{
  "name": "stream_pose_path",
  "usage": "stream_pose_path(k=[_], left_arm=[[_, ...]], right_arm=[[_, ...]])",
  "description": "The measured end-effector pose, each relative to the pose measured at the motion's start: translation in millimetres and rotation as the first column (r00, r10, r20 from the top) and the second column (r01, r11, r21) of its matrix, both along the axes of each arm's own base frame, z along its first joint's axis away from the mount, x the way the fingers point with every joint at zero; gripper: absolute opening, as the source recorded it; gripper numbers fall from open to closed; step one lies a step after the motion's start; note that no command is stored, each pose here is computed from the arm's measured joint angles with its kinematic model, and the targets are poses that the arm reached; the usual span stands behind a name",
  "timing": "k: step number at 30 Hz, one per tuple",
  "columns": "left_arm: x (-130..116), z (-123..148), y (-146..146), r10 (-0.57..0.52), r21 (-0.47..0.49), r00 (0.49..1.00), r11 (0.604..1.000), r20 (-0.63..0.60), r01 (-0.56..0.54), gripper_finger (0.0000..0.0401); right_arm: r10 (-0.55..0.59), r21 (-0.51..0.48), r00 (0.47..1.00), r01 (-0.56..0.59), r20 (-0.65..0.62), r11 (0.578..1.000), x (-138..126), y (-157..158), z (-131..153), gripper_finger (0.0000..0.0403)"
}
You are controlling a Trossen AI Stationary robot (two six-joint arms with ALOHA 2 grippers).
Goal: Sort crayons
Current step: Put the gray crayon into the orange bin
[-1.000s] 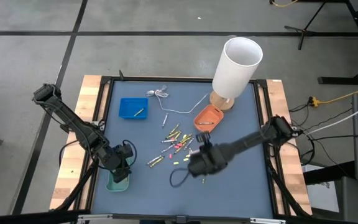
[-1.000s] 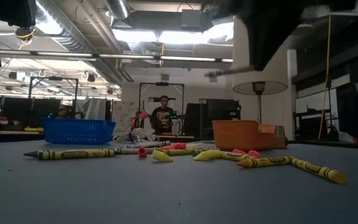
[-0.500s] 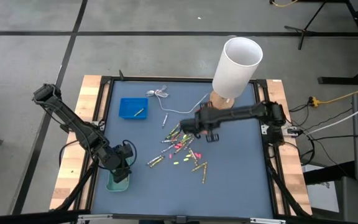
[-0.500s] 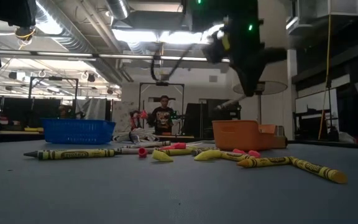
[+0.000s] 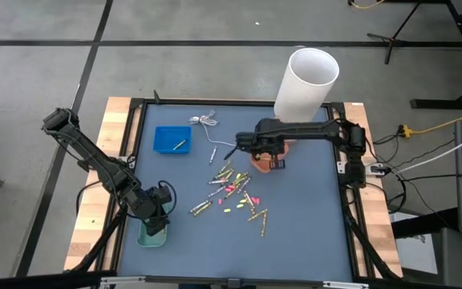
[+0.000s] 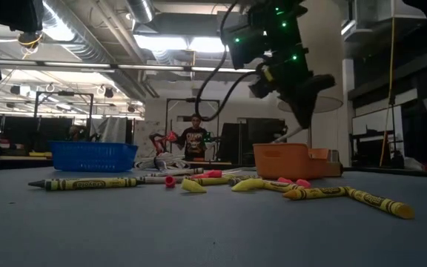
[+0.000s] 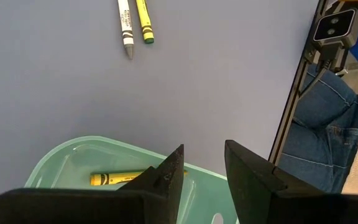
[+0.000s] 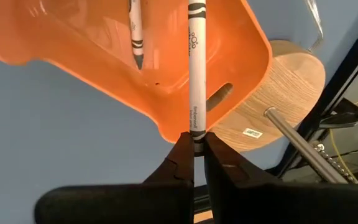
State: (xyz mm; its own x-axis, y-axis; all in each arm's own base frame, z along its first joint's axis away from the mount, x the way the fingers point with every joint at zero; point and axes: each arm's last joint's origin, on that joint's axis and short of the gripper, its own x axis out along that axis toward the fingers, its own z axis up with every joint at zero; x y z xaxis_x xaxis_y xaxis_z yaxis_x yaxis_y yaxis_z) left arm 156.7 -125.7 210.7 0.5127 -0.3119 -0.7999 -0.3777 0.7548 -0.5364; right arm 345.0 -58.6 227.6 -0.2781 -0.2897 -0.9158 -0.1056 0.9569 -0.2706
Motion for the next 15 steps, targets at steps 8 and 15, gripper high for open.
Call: stream_pose_path(k=[8,15], left_arm=[[0.0,0.0,0.0,0.0,0.0,1.0,1.0,0.0,0.0,0.0101],[0.0,0.0,0.1,0.002,0.002,1.0,1.0,0.002,-0.002,0.0101]], right_arm=[[-0.008,0.009,0.996,0.008,0.088,1.0,7.8,-1.6,-1.9,0.0012],[-0.028,0.076,0.994,0.02,0.108,0.997,9.0,0.0,-2.6,0.0038]])
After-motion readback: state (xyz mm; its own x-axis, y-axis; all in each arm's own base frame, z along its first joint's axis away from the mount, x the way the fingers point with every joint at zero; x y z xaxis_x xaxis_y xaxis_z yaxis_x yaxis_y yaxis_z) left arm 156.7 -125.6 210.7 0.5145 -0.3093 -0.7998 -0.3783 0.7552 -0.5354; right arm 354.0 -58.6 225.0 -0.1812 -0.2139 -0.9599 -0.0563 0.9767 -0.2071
